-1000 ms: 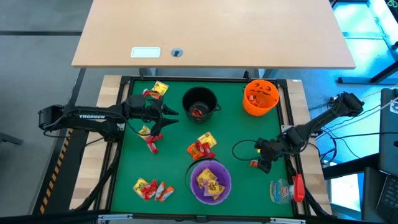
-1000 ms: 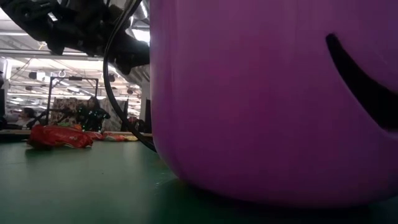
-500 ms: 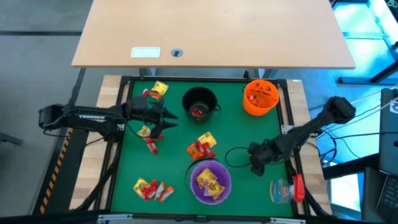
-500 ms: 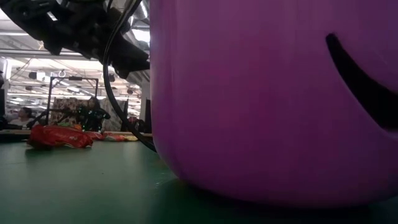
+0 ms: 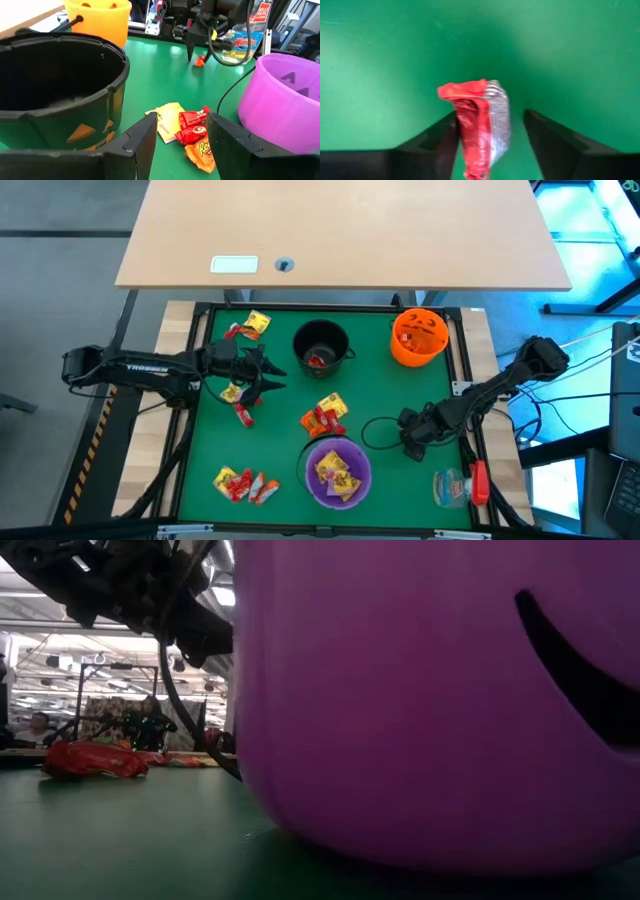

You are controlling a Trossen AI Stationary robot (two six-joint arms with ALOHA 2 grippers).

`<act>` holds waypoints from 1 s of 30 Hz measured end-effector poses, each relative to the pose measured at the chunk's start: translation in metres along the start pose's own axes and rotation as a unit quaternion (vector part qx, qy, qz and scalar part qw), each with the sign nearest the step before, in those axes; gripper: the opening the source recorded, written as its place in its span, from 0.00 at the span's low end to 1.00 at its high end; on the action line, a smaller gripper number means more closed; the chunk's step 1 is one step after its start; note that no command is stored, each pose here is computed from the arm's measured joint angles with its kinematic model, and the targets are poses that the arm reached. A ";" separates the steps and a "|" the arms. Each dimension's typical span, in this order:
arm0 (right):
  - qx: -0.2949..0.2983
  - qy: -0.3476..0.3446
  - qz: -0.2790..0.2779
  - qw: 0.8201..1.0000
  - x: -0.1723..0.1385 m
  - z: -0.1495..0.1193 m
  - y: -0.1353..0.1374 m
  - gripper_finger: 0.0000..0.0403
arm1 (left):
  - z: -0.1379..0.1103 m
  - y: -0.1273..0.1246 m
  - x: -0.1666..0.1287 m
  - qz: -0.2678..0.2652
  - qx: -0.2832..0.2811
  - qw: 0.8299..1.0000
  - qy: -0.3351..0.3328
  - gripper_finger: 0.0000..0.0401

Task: Sort candy
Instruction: Put the orange candy into the orange bucket

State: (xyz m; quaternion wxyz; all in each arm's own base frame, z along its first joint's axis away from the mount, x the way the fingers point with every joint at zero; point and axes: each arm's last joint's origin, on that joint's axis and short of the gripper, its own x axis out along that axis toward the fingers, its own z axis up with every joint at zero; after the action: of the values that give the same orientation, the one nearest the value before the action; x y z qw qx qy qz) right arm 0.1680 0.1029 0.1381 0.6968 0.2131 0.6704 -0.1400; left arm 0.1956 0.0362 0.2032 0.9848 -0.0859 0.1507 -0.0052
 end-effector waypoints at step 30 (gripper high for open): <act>0.079 -0.278 -0.027 0.957 -0.110 0.010 -0.002 0.16 | 0.013 0.002 -0.001 0.076 0.011 0.994 -0.073 0.40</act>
State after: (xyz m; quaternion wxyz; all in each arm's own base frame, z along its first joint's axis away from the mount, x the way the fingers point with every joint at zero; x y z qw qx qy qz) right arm 0.1693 0.0864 0.2477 0.8324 0.2019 0.4424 -0.2656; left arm 0.1986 0.0400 0.2154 0.9917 -0.0631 0.0839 0.0741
